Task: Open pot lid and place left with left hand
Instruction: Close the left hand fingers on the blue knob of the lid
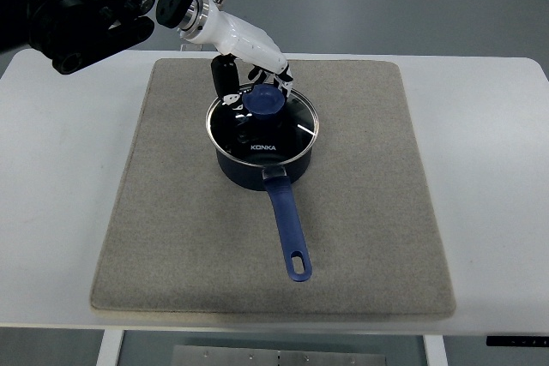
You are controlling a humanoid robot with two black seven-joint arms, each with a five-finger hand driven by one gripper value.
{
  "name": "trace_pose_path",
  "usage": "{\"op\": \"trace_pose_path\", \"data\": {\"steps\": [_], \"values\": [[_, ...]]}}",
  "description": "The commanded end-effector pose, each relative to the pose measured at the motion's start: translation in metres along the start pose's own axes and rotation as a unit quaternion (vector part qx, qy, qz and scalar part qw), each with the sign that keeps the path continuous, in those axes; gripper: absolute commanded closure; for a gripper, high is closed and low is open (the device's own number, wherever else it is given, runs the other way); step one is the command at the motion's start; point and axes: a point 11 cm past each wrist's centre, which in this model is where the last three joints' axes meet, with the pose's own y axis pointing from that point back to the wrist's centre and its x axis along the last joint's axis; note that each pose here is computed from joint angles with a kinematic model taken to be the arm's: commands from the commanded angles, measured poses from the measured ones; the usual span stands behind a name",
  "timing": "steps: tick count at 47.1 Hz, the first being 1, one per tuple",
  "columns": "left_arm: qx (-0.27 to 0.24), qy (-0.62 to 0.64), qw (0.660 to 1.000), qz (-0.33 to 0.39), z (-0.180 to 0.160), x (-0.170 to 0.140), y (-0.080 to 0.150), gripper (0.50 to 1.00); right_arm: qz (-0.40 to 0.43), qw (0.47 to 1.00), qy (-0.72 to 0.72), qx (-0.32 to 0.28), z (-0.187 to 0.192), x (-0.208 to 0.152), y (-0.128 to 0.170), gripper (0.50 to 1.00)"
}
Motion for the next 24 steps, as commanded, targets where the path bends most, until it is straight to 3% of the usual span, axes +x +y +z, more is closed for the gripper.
{"op": "trace_pose_path", "data": {"steps": [1,24], "values": [[0.000,-0.005,1.000,0.008,0.0004,0.0041,0.0010,1.000,0.000,1.000,0.000,0.000,0.0000,-0.0001,0.0000,0.585],[0.007,-0.008,0.999,0.031,-0.0055,0.0086,0.0057,1.000,0.000,1.000,0.000,0.000,0.0000,-0.0001,0.0000,0.585]]}}
